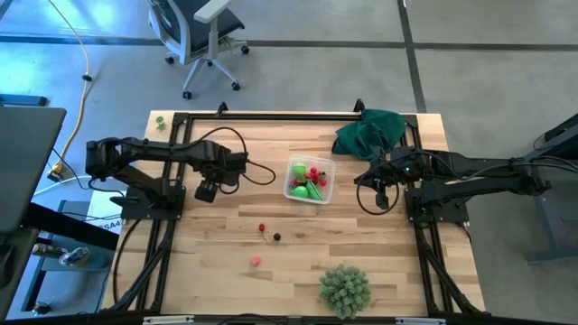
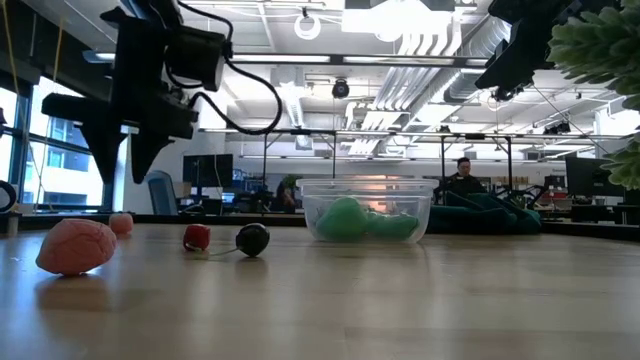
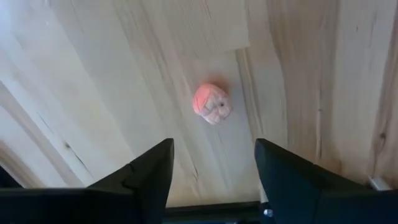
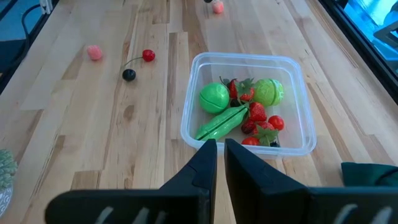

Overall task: Pick and placing Produce into tupperware
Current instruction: Put the pink peach into the transparent bin

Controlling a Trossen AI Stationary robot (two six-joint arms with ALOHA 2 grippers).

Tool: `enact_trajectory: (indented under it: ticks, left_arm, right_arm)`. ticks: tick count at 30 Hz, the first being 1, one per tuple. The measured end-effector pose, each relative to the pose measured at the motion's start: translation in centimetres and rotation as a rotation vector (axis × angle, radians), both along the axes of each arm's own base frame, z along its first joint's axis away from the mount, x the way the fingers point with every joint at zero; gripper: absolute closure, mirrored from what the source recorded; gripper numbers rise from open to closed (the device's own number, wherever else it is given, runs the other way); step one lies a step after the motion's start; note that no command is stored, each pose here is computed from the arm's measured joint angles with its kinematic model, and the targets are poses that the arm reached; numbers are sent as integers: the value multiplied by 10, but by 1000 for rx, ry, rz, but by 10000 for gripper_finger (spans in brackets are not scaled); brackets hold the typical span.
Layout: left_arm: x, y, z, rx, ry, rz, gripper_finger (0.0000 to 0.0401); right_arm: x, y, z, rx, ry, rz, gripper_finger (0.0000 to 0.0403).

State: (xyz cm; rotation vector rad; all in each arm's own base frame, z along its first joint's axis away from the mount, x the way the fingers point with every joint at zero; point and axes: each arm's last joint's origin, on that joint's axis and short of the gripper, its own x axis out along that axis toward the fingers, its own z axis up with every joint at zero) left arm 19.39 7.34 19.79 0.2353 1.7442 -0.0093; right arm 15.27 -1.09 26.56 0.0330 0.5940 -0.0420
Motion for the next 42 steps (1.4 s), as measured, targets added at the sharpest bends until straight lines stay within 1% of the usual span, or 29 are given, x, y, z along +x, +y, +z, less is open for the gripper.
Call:
enact_trajectory:
  ticks: [3, 7, 10, 12, 15, 20, 22, 26, 29, 35, 42]
  left_arm:
    - [-8, -2, -3, 3, -12, 5, 188]
    - [-19, 1, -4, -23, -96, 77, 200]
    - [-20, 7, 2, -47, -171, 111, 211]
    - [-21, 9, 2, -49, -179, 118, 218]
    - [-22, 12, 0, -52, -187, 164, 226]
    - [-22, 17, -10, -102, -263, 304, 230]
    - [-23, 18, -14, -110, -251, 371, 227]
    - [-27, 21, -16, -66, -220, 468, 219]
    - [-25, 22, -16, -40, -235, 497, 213]
    - [-24, 21, -17, -69, -234, 525, 202]
    - [-22, 22, -17, -54, -262, 547, 194]
  right_arm:
    - [0, 0, 0, 0, 0, 0, 379]
    - [0, 0, 0, 0, 0, 0, 379]
    - [0, 0, 0, 0, 0, 0, 379]
    - [0, 0, 0, 0, -1, 0, 379]
    - [0, 0, 0, 0, 0, 0, 379]
    - [0, 0, 0, 0, -1, 0, 379]
    - [0, 0, 0, 0, 0, 0, 379]
    - [0, 0, 0, 0, 0, 0, 379]
    - [0, 0, 0, 0, 0, 0, 379]
    - [0, 0, 0, 0, -1, 0, 379]
    - [0, 0, 0, 0, 0, 0, 379]
